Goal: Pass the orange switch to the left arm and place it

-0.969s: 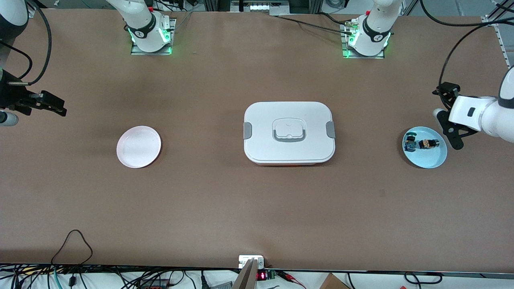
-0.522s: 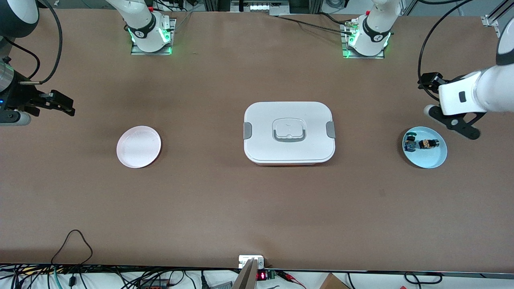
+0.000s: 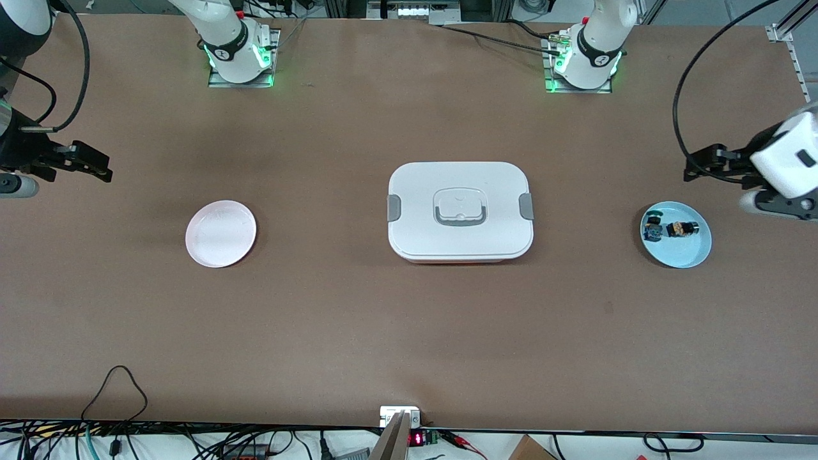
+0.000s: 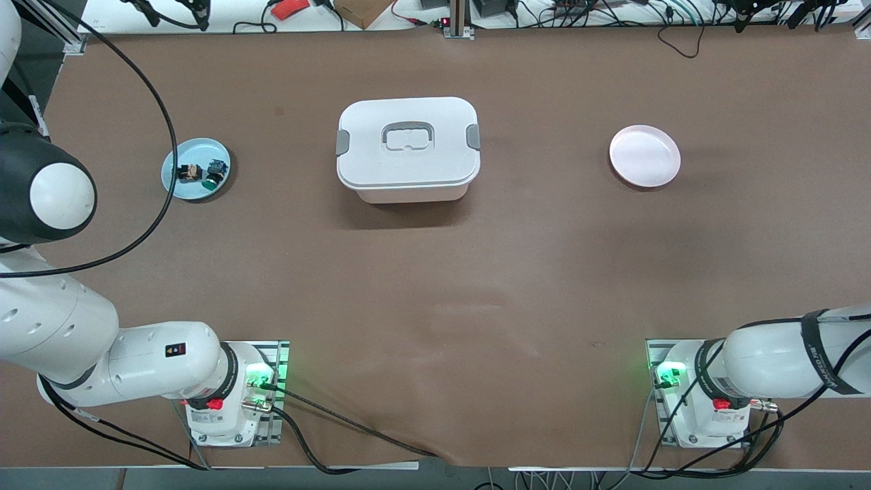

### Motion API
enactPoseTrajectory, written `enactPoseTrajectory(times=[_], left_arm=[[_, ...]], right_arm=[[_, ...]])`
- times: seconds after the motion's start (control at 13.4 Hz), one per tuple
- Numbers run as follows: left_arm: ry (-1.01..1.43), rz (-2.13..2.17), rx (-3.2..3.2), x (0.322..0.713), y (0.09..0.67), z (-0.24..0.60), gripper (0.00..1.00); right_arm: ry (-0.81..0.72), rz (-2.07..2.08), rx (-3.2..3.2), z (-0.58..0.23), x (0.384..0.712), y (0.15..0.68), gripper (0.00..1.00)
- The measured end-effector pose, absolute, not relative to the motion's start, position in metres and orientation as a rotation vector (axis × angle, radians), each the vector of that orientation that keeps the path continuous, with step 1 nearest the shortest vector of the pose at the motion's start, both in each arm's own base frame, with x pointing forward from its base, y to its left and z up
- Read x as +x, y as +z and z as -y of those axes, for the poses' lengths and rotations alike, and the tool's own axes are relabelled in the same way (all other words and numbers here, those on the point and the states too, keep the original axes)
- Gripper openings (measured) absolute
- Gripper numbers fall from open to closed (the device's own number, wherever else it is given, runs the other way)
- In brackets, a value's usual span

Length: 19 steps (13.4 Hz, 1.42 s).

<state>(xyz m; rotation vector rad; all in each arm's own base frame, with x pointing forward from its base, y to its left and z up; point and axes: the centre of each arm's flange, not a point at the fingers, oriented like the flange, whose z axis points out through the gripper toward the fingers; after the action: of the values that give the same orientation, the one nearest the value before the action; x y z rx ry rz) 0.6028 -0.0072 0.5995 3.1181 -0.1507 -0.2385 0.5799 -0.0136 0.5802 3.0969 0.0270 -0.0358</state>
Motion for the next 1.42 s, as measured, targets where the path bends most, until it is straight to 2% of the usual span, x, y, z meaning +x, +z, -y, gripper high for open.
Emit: enactPoseTrajectory(times=[0.52, 1.42], left_arm=[[-0.034, 0.089, 3.114, 0.570, 0.590, 0.007, 1.00], [-0.080, 0.030, 3.104, 0.550, 0.583, 0.023, 1.00]], right_arm=[[-0.039, -0.027, 3.097, 0.013, 0.579, 0.581, 1.00], [-0.045, -0.034, 3.097, 0.010, 0.578, 0.587, 1.00]])
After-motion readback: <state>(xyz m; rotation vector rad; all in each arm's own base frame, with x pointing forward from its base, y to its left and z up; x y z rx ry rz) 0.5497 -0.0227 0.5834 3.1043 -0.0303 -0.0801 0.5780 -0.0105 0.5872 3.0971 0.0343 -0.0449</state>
